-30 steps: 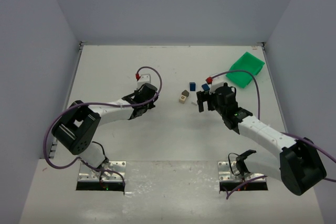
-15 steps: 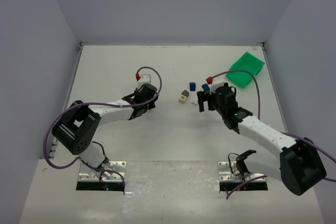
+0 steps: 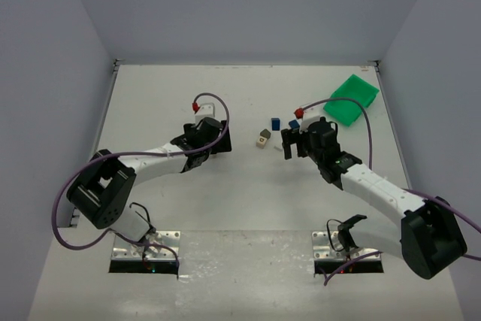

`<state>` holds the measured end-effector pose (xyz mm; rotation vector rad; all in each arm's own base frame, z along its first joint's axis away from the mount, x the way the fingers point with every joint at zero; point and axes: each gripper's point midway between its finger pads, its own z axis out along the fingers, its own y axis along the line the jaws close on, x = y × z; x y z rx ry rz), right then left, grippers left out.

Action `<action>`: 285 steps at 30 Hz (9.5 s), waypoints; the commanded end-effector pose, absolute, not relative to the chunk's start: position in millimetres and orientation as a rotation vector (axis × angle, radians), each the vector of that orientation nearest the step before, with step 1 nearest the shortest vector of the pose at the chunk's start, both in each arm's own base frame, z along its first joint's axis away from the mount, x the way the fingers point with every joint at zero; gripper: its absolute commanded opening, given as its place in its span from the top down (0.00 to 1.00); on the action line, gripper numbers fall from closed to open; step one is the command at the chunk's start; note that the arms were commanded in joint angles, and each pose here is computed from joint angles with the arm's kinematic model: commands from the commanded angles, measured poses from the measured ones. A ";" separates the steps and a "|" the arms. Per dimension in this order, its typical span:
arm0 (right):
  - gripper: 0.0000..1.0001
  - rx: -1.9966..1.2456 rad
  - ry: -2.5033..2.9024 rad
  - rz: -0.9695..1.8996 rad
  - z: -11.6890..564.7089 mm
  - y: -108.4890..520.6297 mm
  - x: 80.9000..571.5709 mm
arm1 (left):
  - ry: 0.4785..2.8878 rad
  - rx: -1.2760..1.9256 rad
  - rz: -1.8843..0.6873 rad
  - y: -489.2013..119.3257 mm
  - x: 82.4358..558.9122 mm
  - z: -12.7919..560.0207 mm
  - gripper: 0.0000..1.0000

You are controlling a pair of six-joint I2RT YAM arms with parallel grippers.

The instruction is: Build the wood block tower

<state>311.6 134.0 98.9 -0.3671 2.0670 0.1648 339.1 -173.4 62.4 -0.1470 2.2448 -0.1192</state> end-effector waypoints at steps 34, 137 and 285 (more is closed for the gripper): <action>0.01 0.267 2.383 -0.087 15.4 154.7 376.4 | 1.865 -0.253 -0.367 -158.4 404.7 220.3 0.00; 0.01 -0.552 1.816 0.344 134.9 188.6 310.5 | 2.373 -0.092 -0.155 -235.1 344.0 106.1 1.00; 0.01 -0.385 1.974 0.125 125.8 145.4 335.0 | 1.963 -0.264 -0.180 -178.8 384.8 245.3 0.00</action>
